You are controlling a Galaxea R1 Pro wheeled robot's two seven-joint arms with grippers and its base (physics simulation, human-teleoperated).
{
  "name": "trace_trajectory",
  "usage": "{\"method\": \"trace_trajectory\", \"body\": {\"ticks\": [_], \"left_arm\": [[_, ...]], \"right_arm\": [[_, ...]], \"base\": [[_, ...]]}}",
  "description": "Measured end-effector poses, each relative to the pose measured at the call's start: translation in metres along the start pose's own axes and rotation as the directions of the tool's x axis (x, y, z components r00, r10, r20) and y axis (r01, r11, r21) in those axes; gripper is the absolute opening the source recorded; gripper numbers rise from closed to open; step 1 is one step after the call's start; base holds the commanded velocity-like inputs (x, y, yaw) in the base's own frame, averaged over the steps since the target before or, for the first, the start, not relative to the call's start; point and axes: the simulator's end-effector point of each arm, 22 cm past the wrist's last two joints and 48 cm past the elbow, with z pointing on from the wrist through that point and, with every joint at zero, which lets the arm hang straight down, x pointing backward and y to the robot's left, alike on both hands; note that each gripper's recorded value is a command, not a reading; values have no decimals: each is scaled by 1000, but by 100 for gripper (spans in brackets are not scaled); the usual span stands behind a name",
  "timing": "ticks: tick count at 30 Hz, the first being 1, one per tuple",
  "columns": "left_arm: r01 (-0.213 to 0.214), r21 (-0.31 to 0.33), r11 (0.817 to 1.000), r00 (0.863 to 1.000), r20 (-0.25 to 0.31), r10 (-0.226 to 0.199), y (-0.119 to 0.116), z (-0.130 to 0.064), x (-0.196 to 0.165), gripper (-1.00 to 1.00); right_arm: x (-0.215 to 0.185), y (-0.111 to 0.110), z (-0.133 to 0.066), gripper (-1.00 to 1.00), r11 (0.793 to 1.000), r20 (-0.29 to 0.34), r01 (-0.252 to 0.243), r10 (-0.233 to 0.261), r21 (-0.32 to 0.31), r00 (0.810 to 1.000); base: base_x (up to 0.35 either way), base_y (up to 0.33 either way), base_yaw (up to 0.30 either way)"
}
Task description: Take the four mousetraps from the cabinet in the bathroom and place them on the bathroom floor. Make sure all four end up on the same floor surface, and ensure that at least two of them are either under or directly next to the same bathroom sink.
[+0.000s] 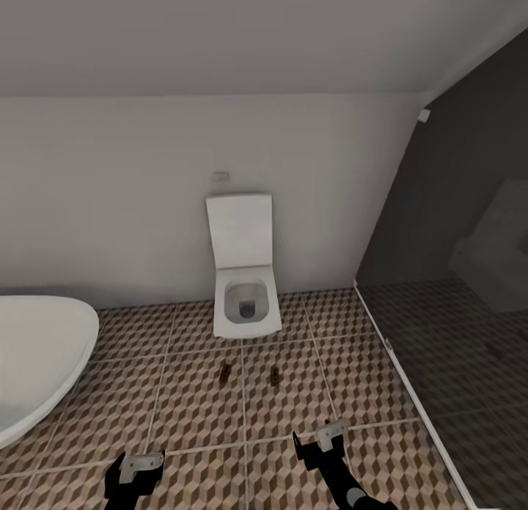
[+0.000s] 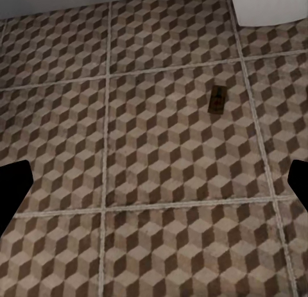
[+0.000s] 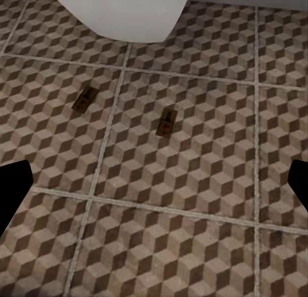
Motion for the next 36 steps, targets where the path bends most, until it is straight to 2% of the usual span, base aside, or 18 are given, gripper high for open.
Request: {"method": "trace_trajectory", "body": {"ticks": [36], "left_arm": [[11,-18,1000,998,56,-10,5,-1,-28,100]], "right_arm": [[-13,-1,-11,100,1000,32,7,-7,8,999]], "base": [[0,0,0]]}}
